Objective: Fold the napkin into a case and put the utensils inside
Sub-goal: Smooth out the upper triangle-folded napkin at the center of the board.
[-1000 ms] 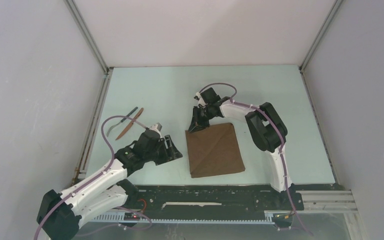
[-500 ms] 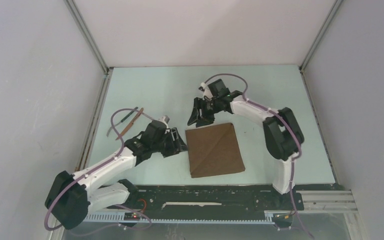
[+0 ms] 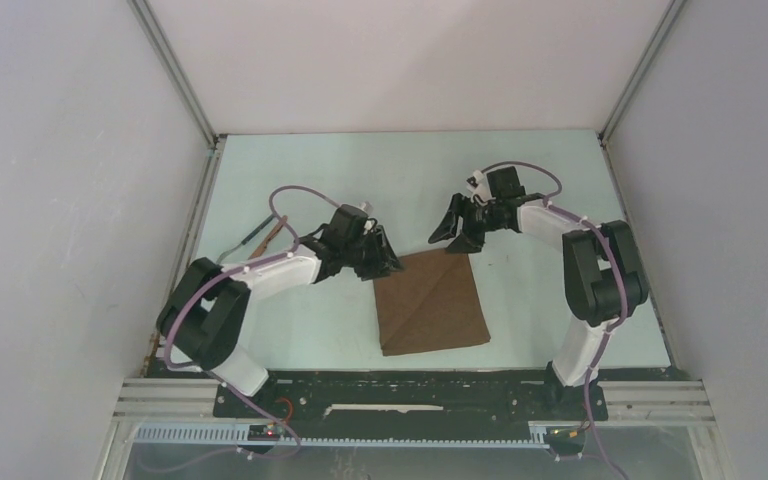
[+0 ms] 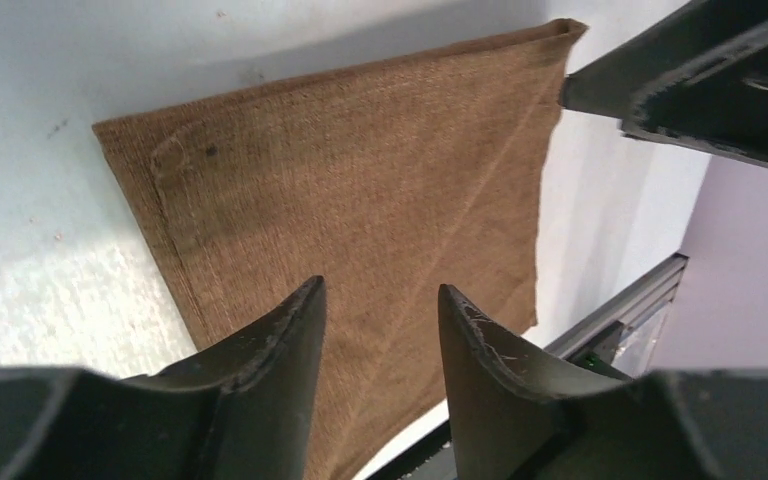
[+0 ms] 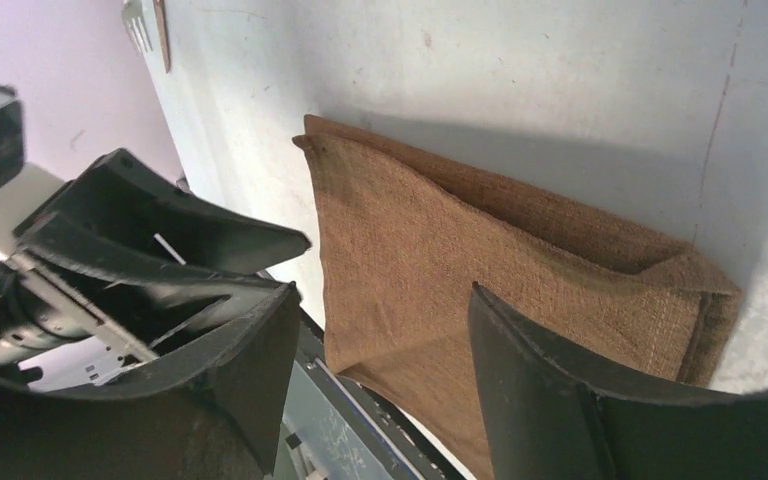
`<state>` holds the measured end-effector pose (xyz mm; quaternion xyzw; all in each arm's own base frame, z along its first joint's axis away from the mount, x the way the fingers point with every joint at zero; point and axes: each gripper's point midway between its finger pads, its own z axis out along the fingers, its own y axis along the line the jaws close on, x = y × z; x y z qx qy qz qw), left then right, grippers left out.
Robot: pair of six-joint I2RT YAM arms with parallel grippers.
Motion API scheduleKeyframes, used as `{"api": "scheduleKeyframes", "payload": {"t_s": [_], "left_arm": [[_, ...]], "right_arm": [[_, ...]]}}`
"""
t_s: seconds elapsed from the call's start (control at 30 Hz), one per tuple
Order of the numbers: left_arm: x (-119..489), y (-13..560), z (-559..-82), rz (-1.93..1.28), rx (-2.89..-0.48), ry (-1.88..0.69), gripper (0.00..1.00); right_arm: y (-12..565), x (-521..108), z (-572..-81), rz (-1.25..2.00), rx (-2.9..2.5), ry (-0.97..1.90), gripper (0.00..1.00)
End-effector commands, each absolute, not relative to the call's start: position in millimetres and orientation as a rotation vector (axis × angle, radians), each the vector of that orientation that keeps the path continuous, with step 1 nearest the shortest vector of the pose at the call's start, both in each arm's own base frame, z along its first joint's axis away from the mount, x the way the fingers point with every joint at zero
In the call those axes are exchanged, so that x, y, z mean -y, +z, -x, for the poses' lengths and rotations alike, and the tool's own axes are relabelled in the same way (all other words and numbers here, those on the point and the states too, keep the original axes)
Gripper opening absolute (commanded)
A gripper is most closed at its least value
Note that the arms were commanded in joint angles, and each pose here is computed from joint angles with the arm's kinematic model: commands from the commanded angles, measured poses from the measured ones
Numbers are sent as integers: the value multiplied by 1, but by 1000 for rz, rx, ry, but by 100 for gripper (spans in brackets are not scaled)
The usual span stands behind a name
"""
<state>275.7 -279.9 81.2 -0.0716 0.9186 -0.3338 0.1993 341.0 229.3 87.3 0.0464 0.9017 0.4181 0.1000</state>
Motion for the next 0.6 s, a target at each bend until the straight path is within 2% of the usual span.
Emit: {"api": "scheduleKeyframes", "payload": {"t_s": [0.0,0.57], "left_arm": [[287,77,-289,148,-2548,-946,48],[260,37,-261,202,-2613,-855,47]], "right_arm": [[97,-232,-356,-73,-2571,1312,70],[67,-228,-370,-110,-2569,1386,71]]}}
